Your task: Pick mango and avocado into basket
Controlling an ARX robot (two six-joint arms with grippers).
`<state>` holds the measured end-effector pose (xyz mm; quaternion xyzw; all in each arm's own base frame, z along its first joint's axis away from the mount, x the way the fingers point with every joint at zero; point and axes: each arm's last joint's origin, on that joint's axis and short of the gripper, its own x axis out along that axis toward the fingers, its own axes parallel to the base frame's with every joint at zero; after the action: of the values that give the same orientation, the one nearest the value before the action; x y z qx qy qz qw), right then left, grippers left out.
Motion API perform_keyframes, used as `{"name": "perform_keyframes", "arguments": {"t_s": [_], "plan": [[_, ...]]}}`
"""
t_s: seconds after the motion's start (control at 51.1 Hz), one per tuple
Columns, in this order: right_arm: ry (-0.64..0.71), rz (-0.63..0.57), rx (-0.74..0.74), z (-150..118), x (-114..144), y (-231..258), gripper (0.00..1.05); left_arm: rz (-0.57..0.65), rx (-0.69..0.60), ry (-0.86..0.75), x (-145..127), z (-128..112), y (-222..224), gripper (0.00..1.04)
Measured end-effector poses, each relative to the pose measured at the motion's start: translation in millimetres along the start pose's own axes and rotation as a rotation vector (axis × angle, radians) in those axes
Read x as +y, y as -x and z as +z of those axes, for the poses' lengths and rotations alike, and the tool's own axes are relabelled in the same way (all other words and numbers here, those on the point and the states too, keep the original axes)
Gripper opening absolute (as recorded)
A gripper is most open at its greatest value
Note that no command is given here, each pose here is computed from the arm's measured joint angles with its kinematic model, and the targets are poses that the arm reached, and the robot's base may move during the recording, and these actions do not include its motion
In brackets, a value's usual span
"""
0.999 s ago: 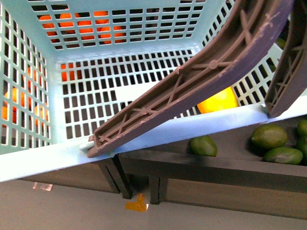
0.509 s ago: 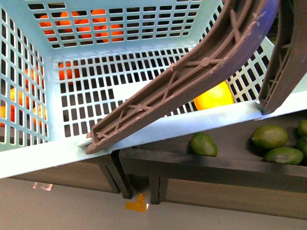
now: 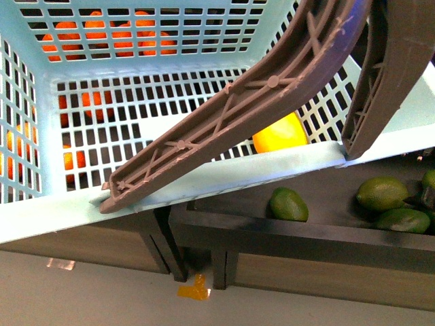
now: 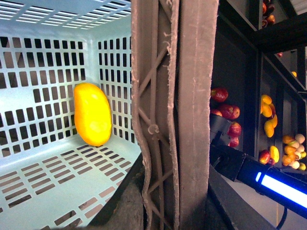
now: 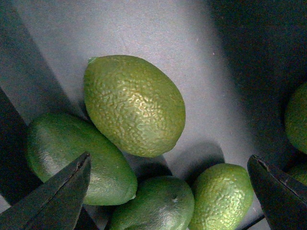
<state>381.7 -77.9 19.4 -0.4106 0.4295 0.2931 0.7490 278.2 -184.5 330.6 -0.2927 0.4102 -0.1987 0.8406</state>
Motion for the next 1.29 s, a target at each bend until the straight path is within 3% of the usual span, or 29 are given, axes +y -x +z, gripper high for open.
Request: {"name": "perform_keyframes", "arguments": {"t_s": [1.293], "plan": [[-0.012, 0.145, 0.061, 19.9, -8.4, -73.2, 0.96, -0.004, 0.004, 0.0, -0.2, -0.1, 0.1, 0.2]]}}
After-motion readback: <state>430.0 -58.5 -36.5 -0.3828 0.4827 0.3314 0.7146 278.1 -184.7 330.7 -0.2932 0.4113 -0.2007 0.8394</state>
